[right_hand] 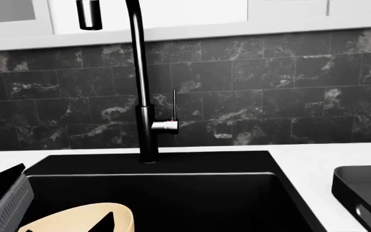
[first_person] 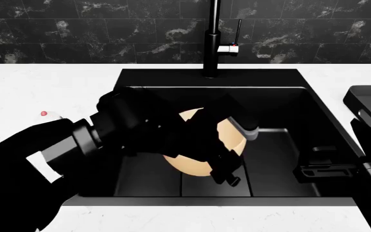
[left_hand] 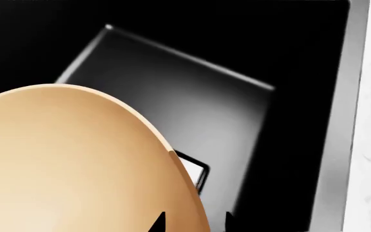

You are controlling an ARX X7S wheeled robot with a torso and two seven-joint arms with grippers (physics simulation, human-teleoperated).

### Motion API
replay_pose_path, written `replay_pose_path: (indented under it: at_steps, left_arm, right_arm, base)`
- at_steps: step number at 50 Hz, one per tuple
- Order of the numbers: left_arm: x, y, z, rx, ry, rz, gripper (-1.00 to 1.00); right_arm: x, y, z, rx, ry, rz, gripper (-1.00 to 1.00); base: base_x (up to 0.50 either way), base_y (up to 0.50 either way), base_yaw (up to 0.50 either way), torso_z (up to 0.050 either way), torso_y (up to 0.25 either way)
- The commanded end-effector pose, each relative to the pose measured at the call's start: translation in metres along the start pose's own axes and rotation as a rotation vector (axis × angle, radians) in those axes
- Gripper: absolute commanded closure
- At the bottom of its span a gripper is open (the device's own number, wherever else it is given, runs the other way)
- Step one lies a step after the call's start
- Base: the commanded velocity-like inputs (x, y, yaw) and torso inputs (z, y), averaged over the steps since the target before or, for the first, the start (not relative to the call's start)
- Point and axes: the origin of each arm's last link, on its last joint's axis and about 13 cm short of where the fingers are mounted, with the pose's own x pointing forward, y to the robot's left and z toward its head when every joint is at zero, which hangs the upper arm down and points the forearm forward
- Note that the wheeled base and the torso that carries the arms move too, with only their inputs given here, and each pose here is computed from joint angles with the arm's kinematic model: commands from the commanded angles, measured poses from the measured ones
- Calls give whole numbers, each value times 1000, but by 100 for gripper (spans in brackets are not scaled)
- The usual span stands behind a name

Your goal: Move the fresh-baked cupcake off the tray onto the counter, and place the bowl used for mixing into the sink.

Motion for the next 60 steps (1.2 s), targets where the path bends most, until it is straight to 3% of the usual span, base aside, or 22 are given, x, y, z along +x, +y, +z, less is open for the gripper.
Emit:
replay_pose_path:
  at_steps: [1, 42, 43, 60]
  left_arm:
    - [14, 13, -6, -28, 9, 50, 100]
    - [27, 22, -13, -71, 26, 72, 100]
    - [27, 22, -13, -72, 25, 72, -100]
    - [20, 19, -5, -35, 13, 56, -100]
  right_arm:
    - [0, -2, -3, 2, 8, -8, -100]
    - [2, -5, -6, 18, 11, -25, -100]
    - [2, -5, -8, 12, 15, -25, -100]
    - [1, -5, -6, 15, 9, -24, -100]
  base:
    - [0, 0, 0, 0, 0]
    - [0, 0, 0, 0, 0]
    - [0, 0, 0, 0, 0]
    - [0, 0, 0, 0, 0]
